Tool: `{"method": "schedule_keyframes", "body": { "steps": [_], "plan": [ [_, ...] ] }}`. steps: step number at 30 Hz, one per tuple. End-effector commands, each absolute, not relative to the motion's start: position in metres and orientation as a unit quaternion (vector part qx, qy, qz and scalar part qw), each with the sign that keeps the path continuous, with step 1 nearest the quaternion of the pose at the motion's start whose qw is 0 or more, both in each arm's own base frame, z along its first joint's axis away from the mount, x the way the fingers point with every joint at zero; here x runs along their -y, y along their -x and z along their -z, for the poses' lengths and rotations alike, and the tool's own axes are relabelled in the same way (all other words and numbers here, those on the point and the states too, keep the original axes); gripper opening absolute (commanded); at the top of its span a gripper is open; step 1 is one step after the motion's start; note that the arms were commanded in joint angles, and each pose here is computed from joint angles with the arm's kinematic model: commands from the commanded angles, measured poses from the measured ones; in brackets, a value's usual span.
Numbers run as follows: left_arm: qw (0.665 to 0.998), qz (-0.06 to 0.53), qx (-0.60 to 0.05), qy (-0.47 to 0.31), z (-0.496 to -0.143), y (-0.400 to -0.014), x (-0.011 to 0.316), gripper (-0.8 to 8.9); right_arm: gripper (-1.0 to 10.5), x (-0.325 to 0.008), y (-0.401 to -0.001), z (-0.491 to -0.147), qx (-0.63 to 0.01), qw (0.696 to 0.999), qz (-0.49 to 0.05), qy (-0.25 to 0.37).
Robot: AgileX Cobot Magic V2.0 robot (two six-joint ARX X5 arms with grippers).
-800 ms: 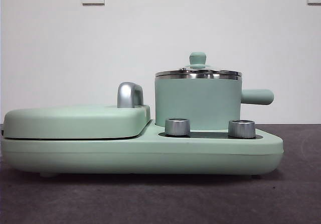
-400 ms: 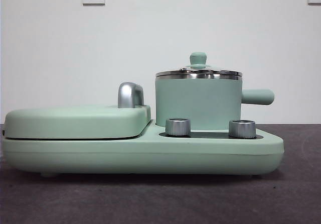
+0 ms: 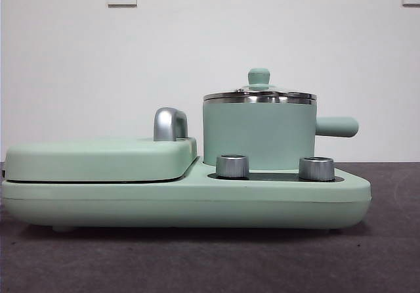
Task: Put the buns in a small steamer
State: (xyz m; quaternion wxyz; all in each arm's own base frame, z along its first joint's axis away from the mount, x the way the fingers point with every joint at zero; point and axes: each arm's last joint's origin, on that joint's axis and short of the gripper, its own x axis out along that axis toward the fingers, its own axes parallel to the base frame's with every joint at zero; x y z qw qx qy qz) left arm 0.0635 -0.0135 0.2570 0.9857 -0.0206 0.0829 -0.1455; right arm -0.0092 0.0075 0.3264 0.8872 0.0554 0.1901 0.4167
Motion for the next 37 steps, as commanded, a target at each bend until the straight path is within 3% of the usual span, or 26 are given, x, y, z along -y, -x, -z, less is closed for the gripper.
{"method": "schedule_keyframes", "body": {
  "steps": [1, 7, 15, 19, 37],
  "plan": [
    [0.990, 0.123, -0.060, -0.025, -0.228, -0.076, 0.011, 0.12, 0.2, -0.007, 0.010, -0.329, -0.181, 0.886, -0.422, -0.055],
    [0.994, 0.098, -0.056, -0.017, -0.186, -0.086, 0.008, 0.12, 0.2, -0.007, 0.010, -0.329, -0.181, 0.887, -0.422, -0.055],
    [0.992, 0.058, -0.105, 0.027, -0.152, -0.094, 0.005, 0.12, 0.2, -0.007, 0.010, -0.329, -0.181, 0.887, -0.422, -0.055],
    [0.996, 0.022, -0.086, 0.029, -0.153, -0.095, 0.003, 0.12, 0.2, -0.007, 0.010, -0.329, -0.181, 0.887, -0.422, -0.055],
    [0.995, 0.021, -0.089, 0.035, -0.150, -0.096, 0.003, 0.12, 0.2, -0.007, 0.010, -0.330, -0.180, 0.887, -0.422, -0.055]
  ]
}}
